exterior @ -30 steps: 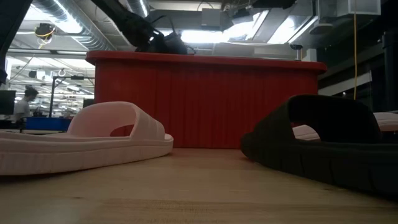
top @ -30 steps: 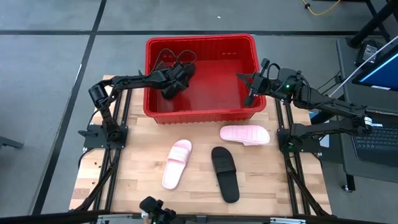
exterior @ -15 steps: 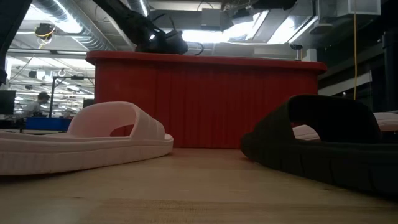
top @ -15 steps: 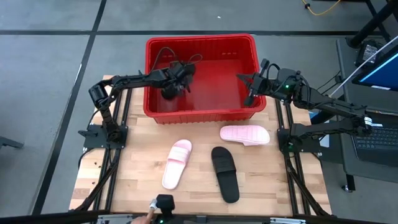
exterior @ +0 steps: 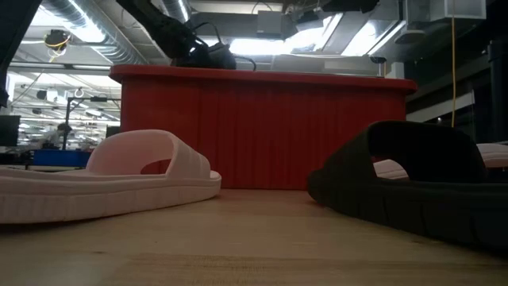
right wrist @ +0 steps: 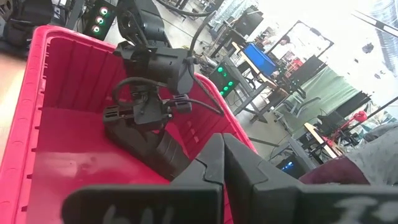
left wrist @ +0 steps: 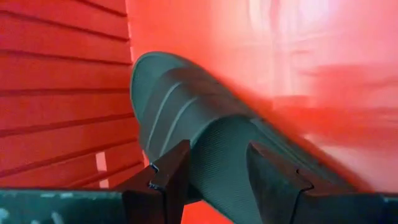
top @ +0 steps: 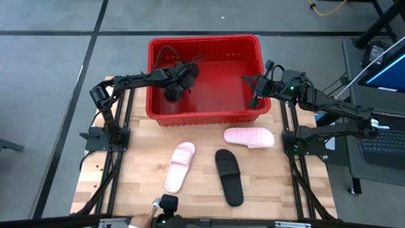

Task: Pick and place slides into bin
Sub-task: Put the top black slipper into the red bin

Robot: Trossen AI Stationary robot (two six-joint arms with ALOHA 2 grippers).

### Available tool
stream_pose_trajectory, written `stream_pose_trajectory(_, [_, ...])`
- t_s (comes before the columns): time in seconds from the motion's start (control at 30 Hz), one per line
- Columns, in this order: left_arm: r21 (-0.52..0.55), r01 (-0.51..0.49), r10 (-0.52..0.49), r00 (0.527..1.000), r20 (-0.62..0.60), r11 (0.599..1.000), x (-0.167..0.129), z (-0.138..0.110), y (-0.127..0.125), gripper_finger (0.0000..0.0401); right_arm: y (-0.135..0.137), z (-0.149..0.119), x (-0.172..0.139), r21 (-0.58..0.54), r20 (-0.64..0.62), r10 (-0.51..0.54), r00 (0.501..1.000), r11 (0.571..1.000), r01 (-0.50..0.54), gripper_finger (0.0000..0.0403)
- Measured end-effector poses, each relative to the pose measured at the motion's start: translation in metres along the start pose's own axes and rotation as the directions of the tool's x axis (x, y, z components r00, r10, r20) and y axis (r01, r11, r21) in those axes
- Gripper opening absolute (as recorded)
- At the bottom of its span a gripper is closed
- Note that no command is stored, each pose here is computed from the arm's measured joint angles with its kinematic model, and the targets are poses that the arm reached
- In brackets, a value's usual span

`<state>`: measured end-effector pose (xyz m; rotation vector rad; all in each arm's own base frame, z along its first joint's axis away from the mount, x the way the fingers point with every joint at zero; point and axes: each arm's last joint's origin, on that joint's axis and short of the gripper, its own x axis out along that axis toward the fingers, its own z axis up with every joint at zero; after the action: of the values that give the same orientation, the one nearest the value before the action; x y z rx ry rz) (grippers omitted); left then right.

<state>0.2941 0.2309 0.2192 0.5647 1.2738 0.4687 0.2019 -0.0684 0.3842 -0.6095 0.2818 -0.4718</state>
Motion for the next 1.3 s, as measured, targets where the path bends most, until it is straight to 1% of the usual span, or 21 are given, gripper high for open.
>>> stream_pose_trajectory(0.07, [-0.002, 0.002, -0.002, 1.000, -0.004, 1.000, 0.002, -0.004, 0.003, 0.0150, 0.000, 0.000, 0.000, 0.000, 0.000, 0.000, 1.000, 1.000, 0.000, 0.0006])
stream_pose_trajectory(0.2, [0.037, 0.012, -0.011, 1.000, -0.009, 0.999, 0.005, -0.010, 0.007, 0.0150, 0.000, 0.000, 0.000, 0.000, 0.000, 0.000, 1.000, 1.000, 0.000, 0.0006])
stream_pose_trajectory(0.47, [-0.001, -0.024, 0.024, 1.000, 0.009, 1.000, 0.011, -0.014, 0.015, 0.0150, 0.000, 0.000, 0.000, 0.000, 0.000, -0.001, 1.000, 1.000, 0.001, 0.0006])
stream_pose_trajectory(0.6, [0.055, 0.001, -0.001, 1.000, -0.005, 0.998, 0.022, -0.015, 0.011, 0.0150, 0.000, 0.000, 0.000, 0.000, 0.001, -0.001, 1.000, 1.000, 0.001, 0.0006])
stream_pose_trajectory(0.77, [0.071, -0.057, 0.061, 0.996, -0.059, 0.996, 0.037, -0.013, 0.009, 0.0150, 0.000, 0.000, 0.000, 0.018, 0.001, -0.001, 1.000, 1.000, 0.001, 0.0006])
stream_pose_trajectory(0.9, [0.070, -0.077, 0.082, 0.994, -0.072, 0.995, 0.041, -0.012, 0.008, 0.0146, 0.000, 0.000, 0.000, 0.025, 0.001, -0.001, 1.000, 1.000, 0.001, 0.0006])
stream_pose_trajectory(0.97, [0.068, -0.081, 0.086, 0.994, -0.070, 0.994, 0.041, -0.012, 0.008, 0.0135, 0.000, 0.000, 0.000, 0.025, 0.001, -0.002, 1.000, 1.000, 0.001, 0.0006])
stream_pose_trajectory(1.03, [0.068, -0.087, 0.092, 0.993, -0.076, 0.994, 0.041, -0.012, 0.008, 0.0117, 0.000, 0.000, 0.000, 0.026, 0.001, -0.002, 1.000, 1.000, 0.002, 0.0006])
stream_pose_trajectory(1.1, [0.073, -0.106, 0.113, 0.988, -0.101, 0.992, 0.041, -0.012, 0.008, 0.0090, 0.000, 0.000, 0.000, 0.026, 0.001, -0.002, 1.000, 1.000, 0.002, 0.0006])
stream_pose_trajectory(1.23, [0.092, -0.171, 0.185, 0.966, -0.182, 0.981, 0.038, -0.010, 0.007, 0.0020, 0.000, 0.000, 0.000, 0.026, 0.001, -0.001, 1.000, 1.000, 0.001, 0.0006])
stream_pose_trajectory(1.3, [0.102, -0.188, 0.205, 0.956, -0.207, 0.977, 0.037, -0.010, 0.006, 0.0012, 0.000, 0.000, 0.000, 0.026, 0.001, -0.001, 1.000, 1.000, 0.001, 0.0006])
